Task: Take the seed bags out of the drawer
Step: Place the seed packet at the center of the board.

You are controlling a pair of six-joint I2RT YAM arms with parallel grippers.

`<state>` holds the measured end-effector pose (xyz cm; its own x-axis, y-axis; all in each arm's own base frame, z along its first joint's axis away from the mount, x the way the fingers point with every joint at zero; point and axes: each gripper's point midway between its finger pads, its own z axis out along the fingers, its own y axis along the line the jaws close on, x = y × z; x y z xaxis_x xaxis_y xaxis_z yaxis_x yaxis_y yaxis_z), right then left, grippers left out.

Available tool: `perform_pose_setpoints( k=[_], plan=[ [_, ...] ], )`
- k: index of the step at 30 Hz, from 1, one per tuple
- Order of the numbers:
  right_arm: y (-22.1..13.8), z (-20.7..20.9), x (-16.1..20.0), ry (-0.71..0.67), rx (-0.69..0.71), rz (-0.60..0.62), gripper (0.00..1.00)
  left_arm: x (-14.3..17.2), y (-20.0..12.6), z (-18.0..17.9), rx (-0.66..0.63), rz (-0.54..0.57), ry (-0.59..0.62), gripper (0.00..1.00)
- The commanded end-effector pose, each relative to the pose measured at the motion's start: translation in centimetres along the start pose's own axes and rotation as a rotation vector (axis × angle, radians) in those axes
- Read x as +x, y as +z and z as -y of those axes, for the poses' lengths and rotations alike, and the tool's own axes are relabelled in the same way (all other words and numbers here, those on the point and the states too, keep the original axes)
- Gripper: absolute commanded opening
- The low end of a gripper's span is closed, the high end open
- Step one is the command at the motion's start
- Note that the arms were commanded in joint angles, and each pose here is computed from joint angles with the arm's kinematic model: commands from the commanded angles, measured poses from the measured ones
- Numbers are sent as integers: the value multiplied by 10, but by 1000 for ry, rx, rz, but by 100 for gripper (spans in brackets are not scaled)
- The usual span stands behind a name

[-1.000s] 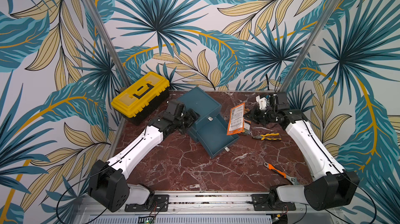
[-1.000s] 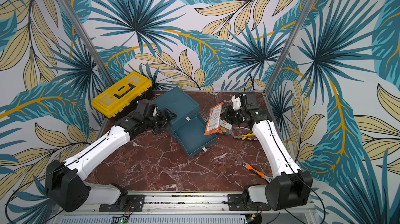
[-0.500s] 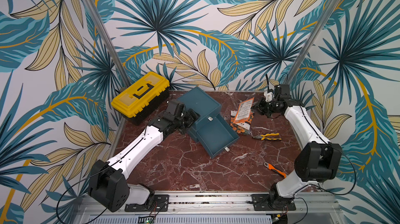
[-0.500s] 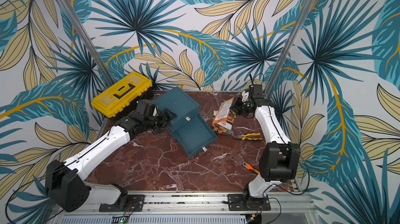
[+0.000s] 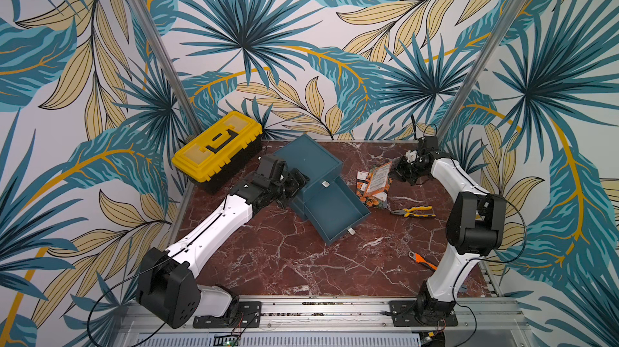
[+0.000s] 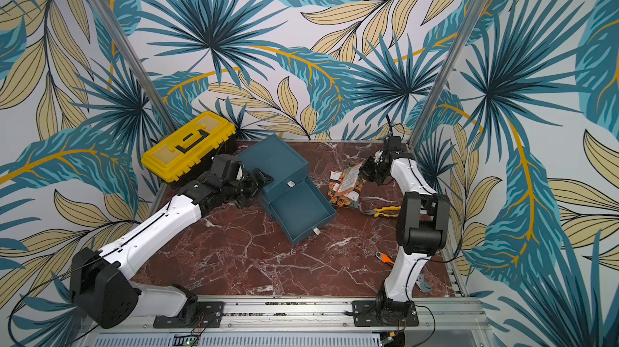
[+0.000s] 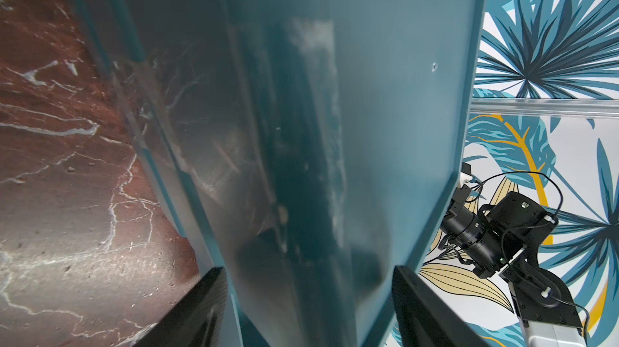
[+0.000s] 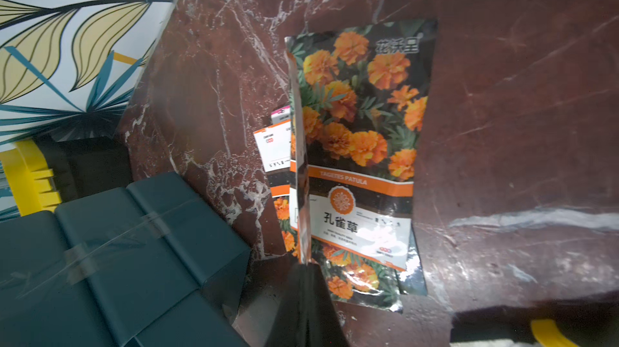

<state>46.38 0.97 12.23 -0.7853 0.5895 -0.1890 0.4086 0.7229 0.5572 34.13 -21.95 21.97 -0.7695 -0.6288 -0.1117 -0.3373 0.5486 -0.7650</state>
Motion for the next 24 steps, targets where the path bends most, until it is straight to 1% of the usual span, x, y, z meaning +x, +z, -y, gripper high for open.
perform_pose_setpoints(
  k=[1, 3, 5, 7, 9, 12, 15, 21, 24],
  plan=[
    [1, 24, 12, -13, 75, -24, 19, 2, -3, 3, 4, -6, 6, 82],
    [-4, 27, 15, -24, 93, -22, 34, 2, -4, 3, 2, -6, 9, 82],
    [-13, 28, 17, -37, 111, -11, 45, 2, -5, 2, 1, -3, 12, 82],
    [-23, 25, 19, -52, 111, 2, 51, 2, -5, 2, 0, -1, 13, 82],
    [-35, 21, 23, -63, 100, 16, 52, 2, -5, 1, -1, -2, 14, 82],
    [-52, 12, 37, -70, 59, 25, 52, 3, -6, 1, 0, -1, 16, 82],
    [-68, 4, 61, -77, 6, 19, 48, 3, -8, -1, -2, 0, 20, 82],
    [-90, 5, 131, -93, -71, -8, 34, 5, -10, -4, -5, 2, 20, 82],
    [-94, 4, 171, -133, -107, -41, 22, 5, -11, -5, -6, 1, 23, 82]
  ],
)
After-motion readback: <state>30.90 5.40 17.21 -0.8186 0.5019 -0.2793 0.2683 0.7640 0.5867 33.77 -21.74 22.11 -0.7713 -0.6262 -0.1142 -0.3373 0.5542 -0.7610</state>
